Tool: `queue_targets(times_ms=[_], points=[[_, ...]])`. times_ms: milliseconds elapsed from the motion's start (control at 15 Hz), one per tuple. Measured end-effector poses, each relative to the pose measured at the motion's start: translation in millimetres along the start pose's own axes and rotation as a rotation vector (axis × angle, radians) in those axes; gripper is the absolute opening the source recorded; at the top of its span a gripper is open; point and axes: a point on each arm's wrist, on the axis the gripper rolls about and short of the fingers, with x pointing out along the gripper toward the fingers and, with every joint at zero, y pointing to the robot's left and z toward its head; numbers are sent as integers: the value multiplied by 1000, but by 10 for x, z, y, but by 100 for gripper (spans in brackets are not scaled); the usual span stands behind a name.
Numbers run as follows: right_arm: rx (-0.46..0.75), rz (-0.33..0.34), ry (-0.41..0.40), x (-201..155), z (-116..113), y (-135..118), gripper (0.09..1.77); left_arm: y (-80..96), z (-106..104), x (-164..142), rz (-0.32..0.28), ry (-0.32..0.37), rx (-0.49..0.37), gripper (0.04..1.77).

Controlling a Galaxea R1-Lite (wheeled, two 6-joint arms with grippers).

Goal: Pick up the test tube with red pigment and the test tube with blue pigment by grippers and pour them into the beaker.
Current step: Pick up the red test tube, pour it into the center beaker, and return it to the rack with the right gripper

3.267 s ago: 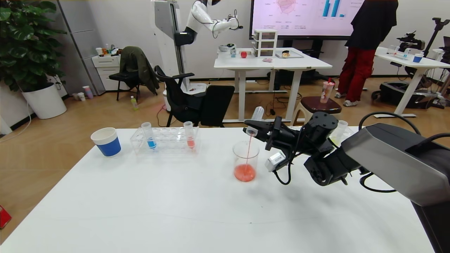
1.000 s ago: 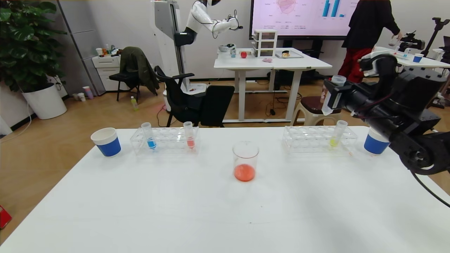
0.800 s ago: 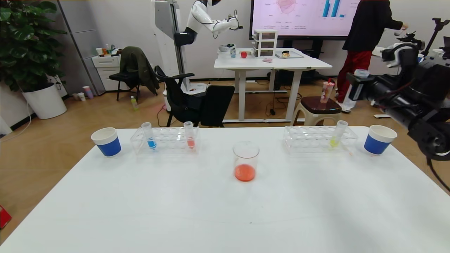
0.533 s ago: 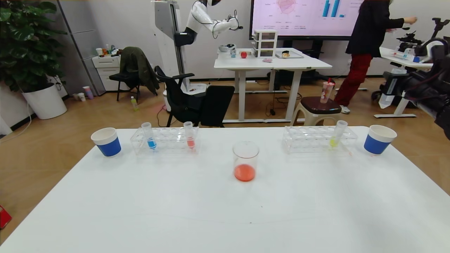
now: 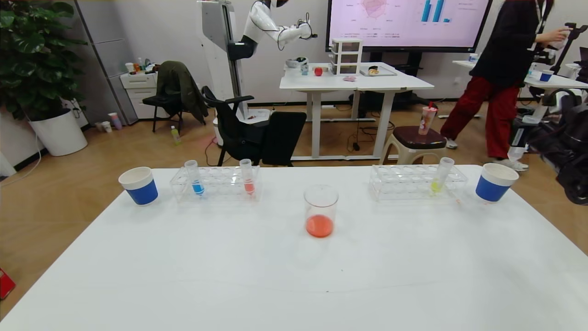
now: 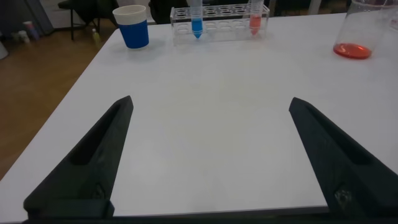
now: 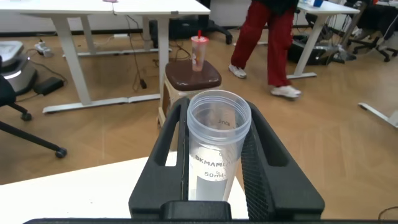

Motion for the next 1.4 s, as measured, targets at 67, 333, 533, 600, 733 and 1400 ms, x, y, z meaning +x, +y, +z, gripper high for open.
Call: queue_targets(times_ms=[67, 333, 533, 600, 733, 1400], points=[[-1, -4, 17, 44, -116, -11, 49, 0, 0, 0, 0, 0, 0, 175], [-4, -22, 70, 189, -462, -82, 49, 0, 0, 0, 0, 0, 0, 175], [0, -23, 61, 255, -658, -87, 49, 0, 0, 0, 0, 0, 1, 175], [2, -22, 68, 261, -737, -82, 49, 0, 0, 0, 0, 0, 1, 175], [1, -18, 106, 251, -876, -66, 60, 0, 0, 0, 0, 0, 1, 175], [16, 59, 56, 140, -584, 271, 174, 0, 0, 0, 0, 0, 1, 175]])
